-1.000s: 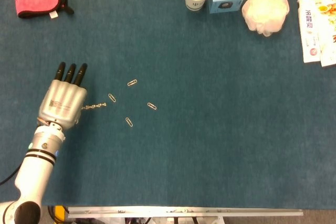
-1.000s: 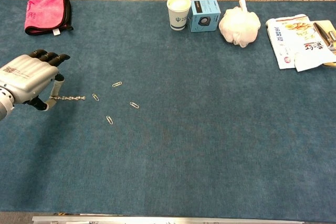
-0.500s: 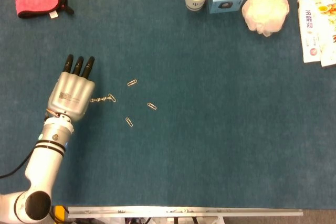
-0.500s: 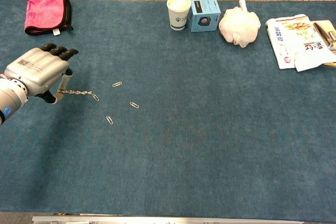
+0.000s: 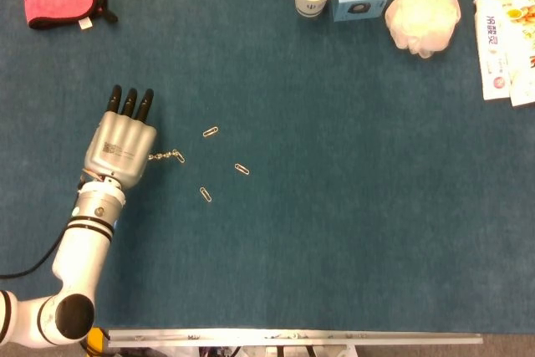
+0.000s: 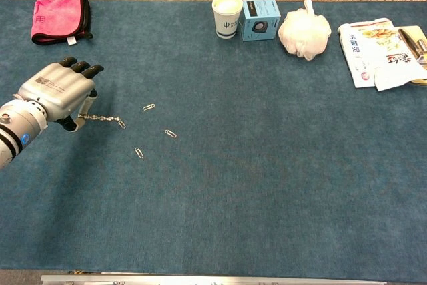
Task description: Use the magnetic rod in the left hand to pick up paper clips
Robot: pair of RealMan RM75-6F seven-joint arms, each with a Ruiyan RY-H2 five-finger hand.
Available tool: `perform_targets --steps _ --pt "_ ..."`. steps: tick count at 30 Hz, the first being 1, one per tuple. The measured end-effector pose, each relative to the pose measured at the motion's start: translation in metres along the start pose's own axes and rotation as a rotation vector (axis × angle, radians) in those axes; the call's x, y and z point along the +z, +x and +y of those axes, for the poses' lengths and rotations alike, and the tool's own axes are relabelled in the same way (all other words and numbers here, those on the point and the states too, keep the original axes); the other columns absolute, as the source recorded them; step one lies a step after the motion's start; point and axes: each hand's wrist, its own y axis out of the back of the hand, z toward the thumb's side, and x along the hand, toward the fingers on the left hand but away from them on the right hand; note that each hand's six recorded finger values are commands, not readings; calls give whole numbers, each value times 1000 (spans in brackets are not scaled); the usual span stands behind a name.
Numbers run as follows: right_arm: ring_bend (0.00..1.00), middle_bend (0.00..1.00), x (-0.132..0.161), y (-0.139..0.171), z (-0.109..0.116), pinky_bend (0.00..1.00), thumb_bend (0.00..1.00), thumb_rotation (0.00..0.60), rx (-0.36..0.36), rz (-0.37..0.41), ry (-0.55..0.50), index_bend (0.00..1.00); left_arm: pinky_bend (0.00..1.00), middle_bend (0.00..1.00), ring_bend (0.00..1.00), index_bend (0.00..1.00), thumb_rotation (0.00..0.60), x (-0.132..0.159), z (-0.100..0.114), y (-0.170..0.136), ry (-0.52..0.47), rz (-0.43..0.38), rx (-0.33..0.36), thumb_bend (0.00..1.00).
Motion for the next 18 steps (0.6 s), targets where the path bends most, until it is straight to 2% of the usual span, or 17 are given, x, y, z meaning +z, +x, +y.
perform_targets --steps 14,18 --pt "241 158 -2 1 3 535 0 600 -8 -3 -6 181 30 41 0 592 600 16 -3 4 21 -15 -2 328" --pt "241 158 -2 1 4 535 0 600 -10 -3 -7 181 30 40 0 594 600 17 3 4 9 -19 15 328"
